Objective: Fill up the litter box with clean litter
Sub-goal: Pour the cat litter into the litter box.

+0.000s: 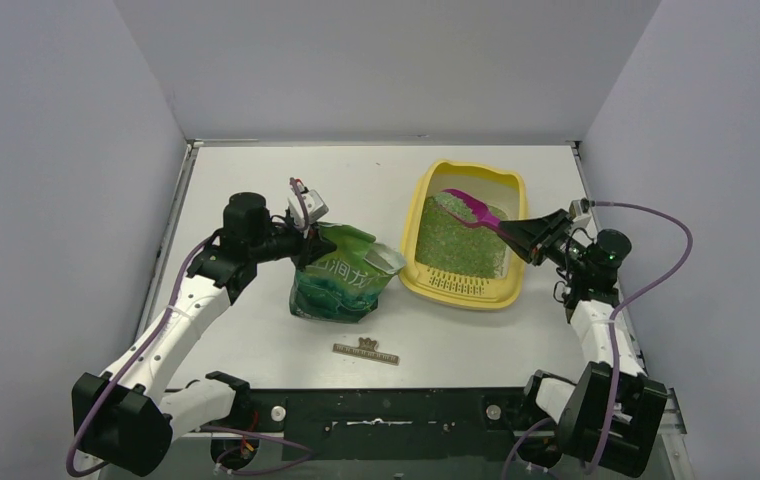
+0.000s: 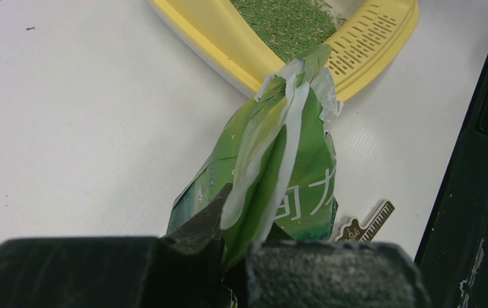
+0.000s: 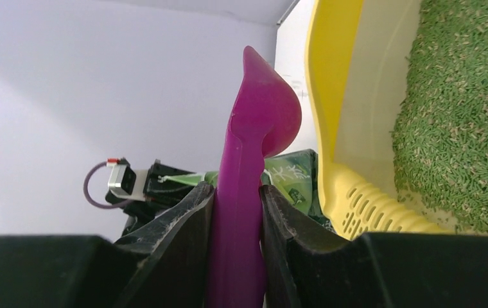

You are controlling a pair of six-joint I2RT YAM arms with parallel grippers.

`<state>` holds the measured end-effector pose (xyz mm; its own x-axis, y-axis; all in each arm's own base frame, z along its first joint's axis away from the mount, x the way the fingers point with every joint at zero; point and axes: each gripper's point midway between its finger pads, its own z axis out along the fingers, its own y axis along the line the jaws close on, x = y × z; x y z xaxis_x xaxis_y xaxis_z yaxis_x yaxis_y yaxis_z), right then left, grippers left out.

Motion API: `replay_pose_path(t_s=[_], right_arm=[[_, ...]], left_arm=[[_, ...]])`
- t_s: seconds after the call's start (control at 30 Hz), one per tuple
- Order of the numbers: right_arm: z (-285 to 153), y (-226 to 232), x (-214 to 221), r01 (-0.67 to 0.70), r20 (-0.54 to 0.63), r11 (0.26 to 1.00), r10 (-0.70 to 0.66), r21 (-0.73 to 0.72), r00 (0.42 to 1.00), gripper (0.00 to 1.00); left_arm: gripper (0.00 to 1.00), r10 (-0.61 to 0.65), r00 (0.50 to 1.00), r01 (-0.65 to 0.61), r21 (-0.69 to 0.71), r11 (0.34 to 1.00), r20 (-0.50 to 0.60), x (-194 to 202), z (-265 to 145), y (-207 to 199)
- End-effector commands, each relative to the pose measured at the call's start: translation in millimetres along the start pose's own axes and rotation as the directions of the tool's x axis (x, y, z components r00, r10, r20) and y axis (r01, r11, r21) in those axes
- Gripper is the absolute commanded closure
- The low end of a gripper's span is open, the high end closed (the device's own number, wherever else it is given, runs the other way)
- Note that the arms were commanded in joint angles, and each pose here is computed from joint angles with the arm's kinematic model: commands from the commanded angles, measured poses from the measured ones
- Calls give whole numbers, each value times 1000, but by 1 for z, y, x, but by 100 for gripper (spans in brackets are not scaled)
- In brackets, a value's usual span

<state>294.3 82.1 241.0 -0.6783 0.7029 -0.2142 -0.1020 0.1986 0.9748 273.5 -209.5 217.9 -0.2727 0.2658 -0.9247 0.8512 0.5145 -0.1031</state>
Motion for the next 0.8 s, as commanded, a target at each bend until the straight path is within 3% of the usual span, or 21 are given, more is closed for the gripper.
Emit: replay_pose_path(t_s=[0.0, 0.33, 0.63, 0.77], right_arm=[[1, 13, -27, 57, 141, 995, -45, -87, 989, 100], [3, -13, -47, -40, 260, 997, 54, -59, 964, 100], [1, -39, -56, -88, 328, 993, 59, 76, 943, 100], [-9, -54, -59, -129, 384, 966, 34, 225, 923, 100]], left_arm=[[100, 57, 997, -57, -2, 998, 52, -19, -2, -2], [99, 64, 997, -63, -22, 998, 44, -18, -5, 0], [67, 63, 997, -61, -47, 997, 38, -20, -8, 2], [55, 73, 996, -70, -41, 997, 53, -26, -12, -1]])
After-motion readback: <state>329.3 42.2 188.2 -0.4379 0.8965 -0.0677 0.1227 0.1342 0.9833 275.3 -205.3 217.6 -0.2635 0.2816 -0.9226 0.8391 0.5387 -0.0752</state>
